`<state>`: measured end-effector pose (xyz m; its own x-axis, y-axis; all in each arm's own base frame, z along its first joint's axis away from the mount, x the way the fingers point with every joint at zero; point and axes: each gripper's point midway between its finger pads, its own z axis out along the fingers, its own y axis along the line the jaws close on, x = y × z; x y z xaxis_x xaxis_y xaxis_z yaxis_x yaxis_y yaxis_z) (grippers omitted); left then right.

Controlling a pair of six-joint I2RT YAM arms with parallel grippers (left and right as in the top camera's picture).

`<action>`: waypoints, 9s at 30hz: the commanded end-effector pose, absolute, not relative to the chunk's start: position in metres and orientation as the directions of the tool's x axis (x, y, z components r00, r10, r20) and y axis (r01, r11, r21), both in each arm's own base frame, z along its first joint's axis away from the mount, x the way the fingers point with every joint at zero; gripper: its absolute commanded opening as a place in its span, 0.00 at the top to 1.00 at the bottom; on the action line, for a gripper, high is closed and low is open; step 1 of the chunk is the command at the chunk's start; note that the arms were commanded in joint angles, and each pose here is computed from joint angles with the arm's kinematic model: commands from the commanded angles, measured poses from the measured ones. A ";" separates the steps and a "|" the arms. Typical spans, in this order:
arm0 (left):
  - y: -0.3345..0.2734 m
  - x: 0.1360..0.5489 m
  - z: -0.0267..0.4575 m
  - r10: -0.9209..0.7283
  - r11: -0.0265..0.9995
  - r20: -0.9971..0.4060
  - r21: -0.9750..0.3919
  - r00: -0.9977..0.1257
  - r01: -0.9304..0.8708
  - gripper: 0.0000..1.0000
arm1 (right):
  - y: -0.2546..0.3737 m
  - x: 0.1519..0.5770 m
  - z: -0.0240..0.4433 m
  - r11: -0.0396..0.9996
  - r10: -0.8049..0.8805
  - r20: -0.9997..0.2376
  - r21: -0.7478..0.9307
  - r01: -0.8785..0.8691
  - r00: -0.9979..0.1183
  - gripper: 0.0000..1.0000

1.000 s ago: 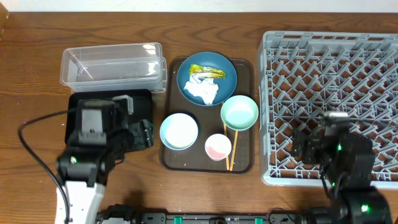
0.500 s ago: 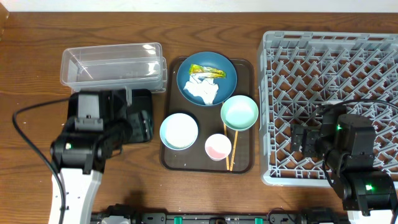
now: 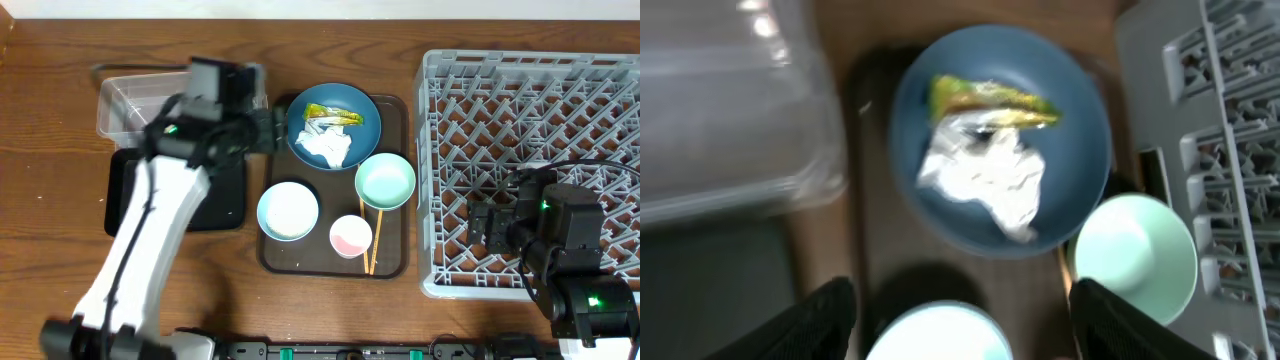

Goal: Sort waste into correct bins and load items into the dishwasher rack
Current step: 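Reach the left gripper to the blue plate and grasp the white tissue, then carry the tissue with the left gripper and drop it into the clear bin, then grasp the yellow snack wrapper on the blue plate with the left gripper, then move the wrapper with the left gripper and drop it into the clear bin, then grasp the pink cup with the left gripper and lift it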

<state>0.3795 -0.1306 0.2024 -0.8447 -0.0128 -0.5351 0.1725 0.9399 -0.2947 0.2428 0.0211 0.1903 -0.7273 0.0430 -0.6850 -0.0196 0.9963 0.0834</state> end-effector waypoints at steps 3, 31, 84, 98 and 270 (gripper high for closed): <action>-0.163 0.404 0.171 0.069 0.929 -0.531 -0.274 -0.845 0.248 0.29 | 0.027 0.244 0.199 0.995 0.039 -0.698 0.095 -0.038 -0.715 0.01; -0.181 0.434 0.024 0.152 0.967 -0.388 -0.131 -0.909 0.218 0.41 | 0.027 0.244 0.198 0.995 0.039 -0.696 0.095 -0.038 -0.717 0.01; -0.085 0.441 0.145 -0.375 0.924 -0.493 -0.271 -0.785 -0.271 0.53 | 0.027 0.244 0.198 0.995 0.039 -0.696 0.095 -0.038 -0.717 0.01; -0.180 0.437 0.074 -0.601 0.783 -0.300 -0.410 -0.741 -0.469 0.41 | 0.027 0.244 0.198 0.995 0.039 -0.695 0.095 -0.037 -0.718 0.01; -0.209 0.275 0.228 -0.030 0.459 -0.226 -0.869 -0.974 0.187 0.94 | 0.059 0.256 0.199 0.958 0.090 -0.678 0.260 -0.124 -0.730 0.01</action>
<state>0.2869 -0.1897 0.1938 -0.9575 -0.1082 -0.2675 0.1235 0.6841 -0.7188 0.2535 0.0235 0.1934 -0.7116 0.0847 -0.6974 0.0004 0.9928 0.1201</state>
